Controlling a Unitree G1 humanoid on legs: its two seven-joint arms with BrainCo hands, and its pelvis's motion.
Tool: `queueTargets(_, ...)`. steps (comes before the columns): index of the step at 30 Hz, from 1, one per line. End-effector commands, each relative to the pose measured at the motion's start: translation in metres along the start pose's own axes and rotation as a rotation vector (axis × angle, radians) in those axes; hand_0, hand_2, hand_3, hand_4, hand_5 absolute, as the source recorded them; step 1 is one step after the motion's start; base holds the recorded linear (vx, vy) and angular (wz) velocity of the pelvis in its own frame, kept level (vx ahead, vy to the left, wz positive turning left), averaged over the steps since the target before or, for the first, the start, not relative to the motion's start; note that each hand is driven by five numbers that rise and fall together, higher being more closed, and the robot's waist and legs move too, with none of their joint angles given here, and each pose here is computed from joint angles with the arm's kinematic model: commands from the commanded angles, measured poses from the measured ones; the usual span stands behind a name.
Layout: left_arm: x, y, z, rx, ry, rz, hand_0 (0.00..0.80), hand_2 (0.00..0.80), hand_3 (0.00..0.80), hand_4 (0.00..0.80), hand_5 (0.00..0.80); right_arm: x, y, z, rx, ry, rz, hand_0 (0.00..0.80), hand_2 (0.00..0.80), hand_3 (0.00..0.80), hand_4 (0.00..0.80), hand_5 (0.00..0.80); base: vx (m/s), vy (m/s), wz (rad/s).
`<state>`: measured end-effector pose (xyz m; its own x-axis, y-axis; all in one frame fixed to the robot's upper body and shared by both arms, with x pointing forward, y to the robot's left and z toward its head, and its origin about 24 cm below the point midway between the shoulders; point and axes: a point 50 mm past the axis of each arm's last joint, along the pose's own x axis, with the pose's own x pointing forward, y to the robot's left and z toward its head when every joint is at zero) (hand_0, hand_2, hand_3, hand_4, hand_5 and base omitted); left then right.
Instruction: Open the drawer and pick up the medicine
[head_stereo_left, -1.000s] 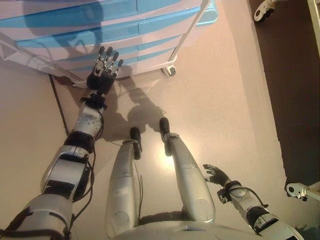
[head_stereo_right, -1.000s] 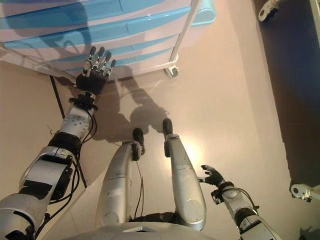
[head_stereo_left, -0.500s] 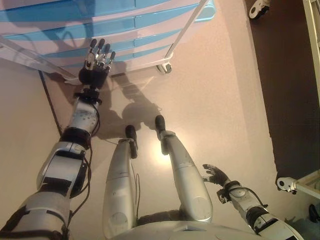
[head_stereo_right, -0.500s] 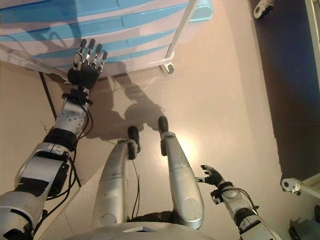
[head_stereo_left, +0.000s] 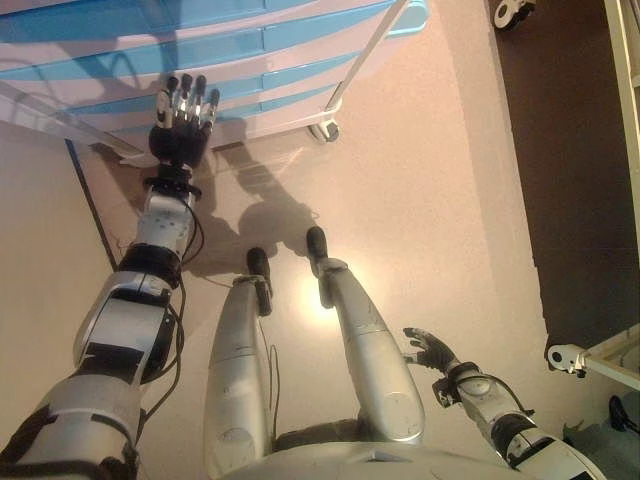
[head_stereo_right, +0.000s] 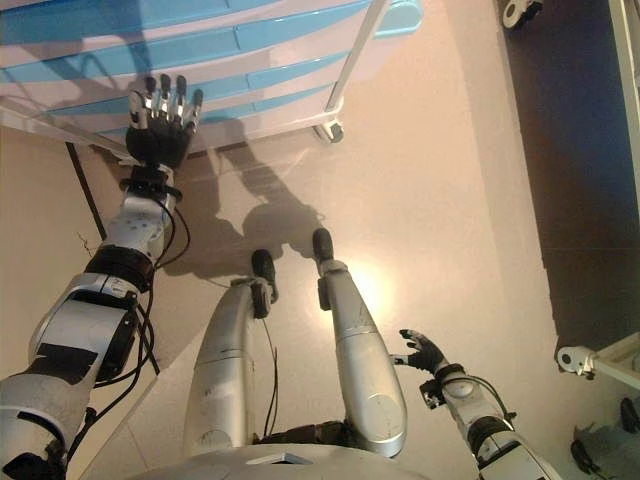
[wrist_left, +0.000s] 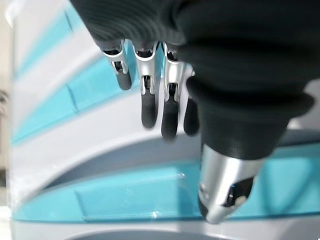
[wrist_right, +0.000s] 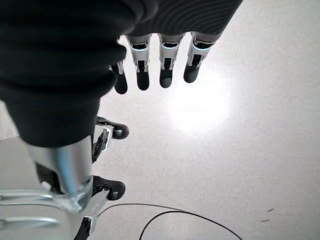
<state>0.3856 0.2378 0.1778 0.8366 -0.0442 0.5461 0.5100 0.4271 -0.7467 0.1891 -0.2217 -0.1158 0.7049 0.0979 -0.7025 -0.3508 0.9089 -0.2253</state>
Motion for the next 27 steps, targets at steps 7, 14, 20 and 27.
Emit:
queueTargets(7, 0.057, -0.120, 0.038, -0.067, -0.213, -0.670, 0.000, 0.000, 0.000, 0.000, 0.000, -0.011, 0.003, -0.026, 0.008, 0.067, 0.012, 0.000, 0.000, 0.000, 0.000, 0.000, 0.000, 0.005, 0.00)
queueTargets(14, 0.058, -0.160, 0.025, -0.051, -0.162, -0.886, 0.000, 0.000, 0.000, 0.000, 0.000, -0.012, -0.004, -0.027, -0.009, 0.078, -0.003, 0.000, 0.000, 0.000, 0.000, 0.000, 0.002, 0.027, 0.00)
queueTargets(20, 0.060, -0.170, 0.025, -0.037, -0.170, -0.868, 0.000, 0.000, 0.000, 0.000, 0.000, -0.013, -0.007, -0.026, -0.016, 0.075, 0.001, 0.000, 0.000, 0.000, 0.000, 0.000, 0.000, 0.000, 0.00)
queueTargets(27, 0.058, -0.160, 0.021, 0.000, -0.130, -0.808, 0.000, 0.000, 0.000, 0.000, 0.000, -0.010, -0.008, -0.022, -0.019, 0.066, 0.002, 0.000, 0.000, 0.000, 0.000, 0.000, -0.050, -0.011, 0.00)
